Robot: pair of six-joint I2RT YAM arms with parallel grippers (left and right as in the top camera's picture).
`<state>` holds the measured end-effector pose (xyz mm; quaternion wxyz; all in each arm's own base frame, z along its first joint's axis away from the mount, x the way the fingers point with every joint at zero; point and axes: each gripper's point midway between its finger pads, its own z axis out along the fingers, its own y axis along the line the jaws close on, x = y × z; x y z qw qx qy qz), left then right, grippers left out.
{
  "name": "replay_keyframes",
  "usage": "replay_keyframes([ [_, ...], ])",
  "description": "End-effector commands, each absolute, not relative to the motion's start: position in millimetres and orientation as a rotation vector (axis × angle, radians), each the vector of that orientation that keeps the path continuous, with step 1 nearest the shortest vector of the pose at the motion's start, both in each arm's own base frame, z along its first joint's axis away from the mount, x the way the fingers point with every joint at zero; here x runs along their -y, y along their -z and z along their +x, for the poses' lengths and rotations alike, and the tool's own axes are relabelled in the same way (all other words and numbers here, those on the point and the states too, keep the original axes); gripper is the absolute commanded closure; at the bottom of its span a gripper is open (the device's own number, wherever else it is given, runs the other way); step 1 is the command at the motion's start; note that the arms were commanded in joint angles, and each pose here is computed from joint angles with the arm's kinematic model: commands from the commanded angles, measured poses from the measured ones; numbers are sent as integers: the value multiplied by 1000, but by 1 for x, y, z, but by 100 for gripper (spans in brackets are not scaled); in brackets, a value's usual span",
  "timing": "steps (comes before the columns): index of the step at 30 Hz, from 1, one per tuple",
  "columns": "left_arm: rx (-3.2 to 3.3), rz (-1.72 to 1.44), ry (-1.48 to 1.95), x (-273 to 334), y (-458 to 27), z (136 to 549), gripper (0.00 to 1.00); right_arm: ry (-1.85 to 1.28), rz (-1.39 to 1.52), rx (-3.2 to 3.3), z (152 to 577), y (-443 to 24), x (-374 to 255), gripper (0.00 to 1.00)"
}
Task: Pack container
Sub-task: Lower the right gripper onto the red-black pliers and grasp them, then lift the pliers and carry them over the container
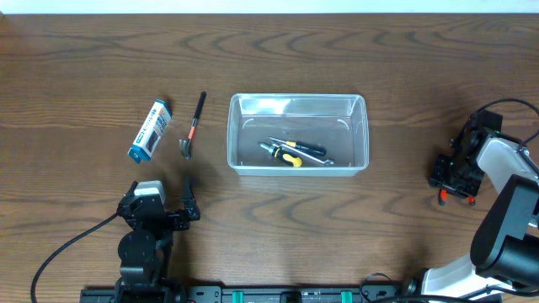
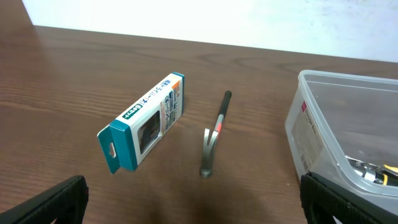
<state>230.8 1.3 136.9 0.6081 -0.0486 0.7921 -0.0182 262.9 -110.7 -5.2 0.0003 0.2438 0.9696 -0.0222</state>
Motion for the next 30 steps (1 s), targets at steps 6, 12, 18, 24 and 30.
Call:
replay_keyframes([
  [6,-1856,-108,29,-2,-125,231,2,98,794,-3056,258,10,115,79],
  [12,-1855,-108,29,-2,-125,231,2,98,804,-3050,259,10,115,96],
  [18,-1856,-108,29,-2,-125,231,2,97,810,-3047,260,9,116,99],
  [24,-1856,-108,29,-2,-125,231,2,100,800,-3002,277,-10,121,99],
  [30,-1856,-108,29,-2,-125,231,2,79,715,-2846,320,-62,122,99],
])
